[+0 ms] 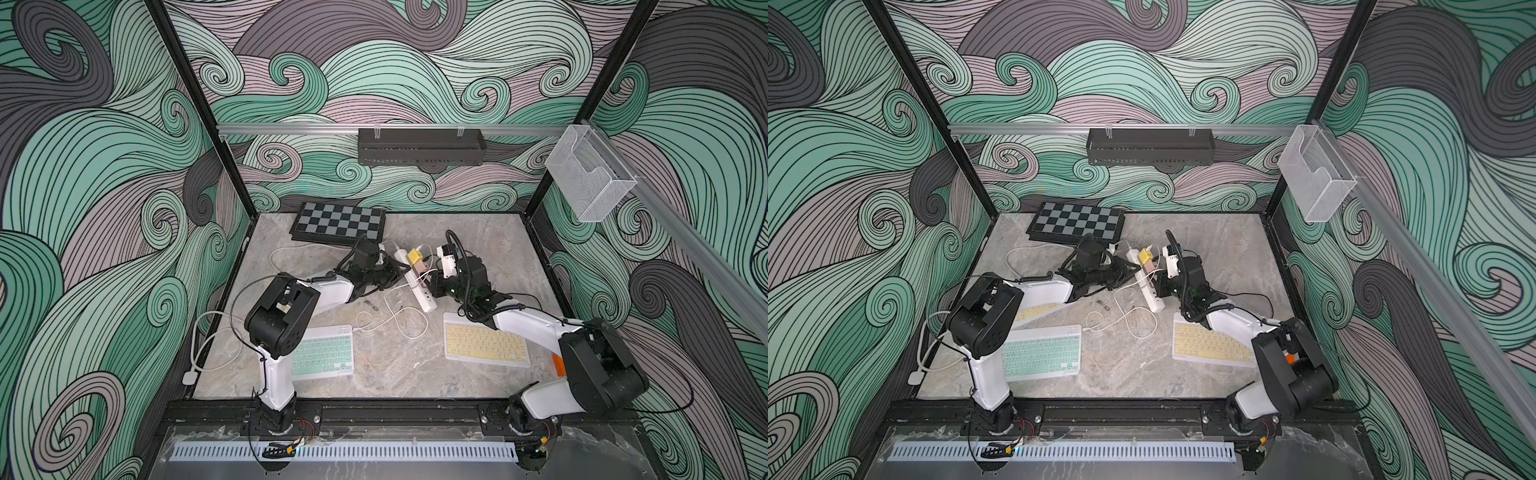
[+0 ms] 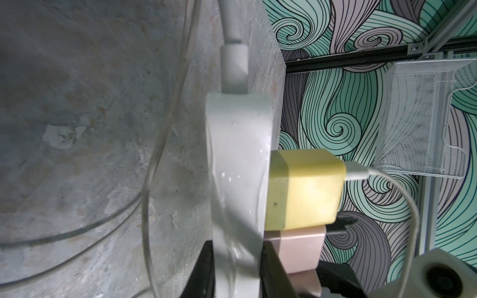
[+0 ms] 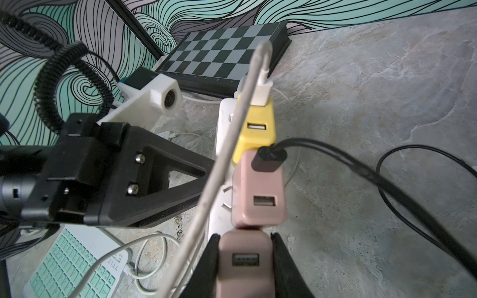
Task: Unplug the wireless keyboard
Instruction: Remove the plug from the socket.
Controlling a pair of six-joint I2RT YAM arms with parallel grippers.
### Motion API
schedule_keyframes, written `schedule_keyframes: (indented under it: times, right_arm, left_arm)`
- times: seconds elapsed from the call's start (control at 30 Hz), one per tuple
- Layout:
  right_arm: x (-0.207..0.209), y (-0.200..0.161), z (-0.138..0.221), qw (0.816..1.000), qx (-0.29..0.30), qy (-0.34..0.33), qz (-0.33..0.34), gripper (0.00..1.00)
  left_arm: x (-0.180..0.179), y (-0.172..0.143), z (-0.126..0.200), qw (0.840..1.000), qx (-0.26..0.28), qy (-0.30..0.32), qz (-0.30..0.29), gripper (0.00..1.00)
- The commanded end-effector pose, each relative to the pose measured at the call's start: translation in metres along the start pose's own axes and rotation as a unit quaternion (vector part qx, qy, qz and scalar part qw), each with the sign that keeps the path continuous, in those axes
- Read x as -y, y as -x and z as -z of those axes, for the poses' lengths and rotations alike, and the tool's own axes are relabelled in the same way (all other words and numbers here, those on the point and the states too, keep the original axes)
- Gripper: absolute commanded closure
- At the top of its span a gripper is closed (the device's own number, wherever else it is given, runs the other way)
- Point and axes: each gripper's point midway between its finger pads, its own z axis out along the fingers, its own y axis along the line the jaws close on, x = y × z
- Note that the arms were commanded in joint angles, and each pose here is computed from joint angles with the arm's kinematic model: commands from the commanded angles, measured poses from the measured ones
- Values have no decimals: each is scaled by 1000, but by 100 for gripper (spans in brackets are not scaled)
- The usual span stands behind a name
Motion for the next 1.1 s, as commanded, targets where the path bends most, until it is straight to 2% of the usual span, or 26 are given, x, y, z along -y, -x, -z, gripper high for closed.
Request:
schedule_keyframes:
  times: [0.0,0.13,0.27,0.4,0.53,0.63,0.8,0.9,1.07]
  right_arm:
    - [-10,66,22,995,99,21,-23,100]
    - [-3,80,33,990,118,45,-58,100]
    - [3,80,37,990,118,47,-61,100]
    - [1,72,32,993,104,42,-37,100]
    - [-4,63,26,996,88,-4,23,100]
    - [0,65,26,995,87,-28,29,100]
    - [2,70,27,995,89,-42,35,100]
    - [-1,74,28,995,88,-26,23,100]
    - [7,81,33,996,82,18,-40,100]
  left_arm:
    - [4,13,9,999,31,-11,14,100]
    - [2,17,10,999,40,-26,16,100]
    - [-2,18,11,998,47,-27,14,100]
    - [-6,18,13,999,45,-1,7,100]
    - [-11,21,18,998,54,30,-1,100]
    - [-20,20,24,996,54,67,-11,100]
    - [-21,22,29,995,59,79,-22,100]
    - [-22,22,30,994,59,87,-30,100]
    - [-24,27,40,989,68,112,-62,100]
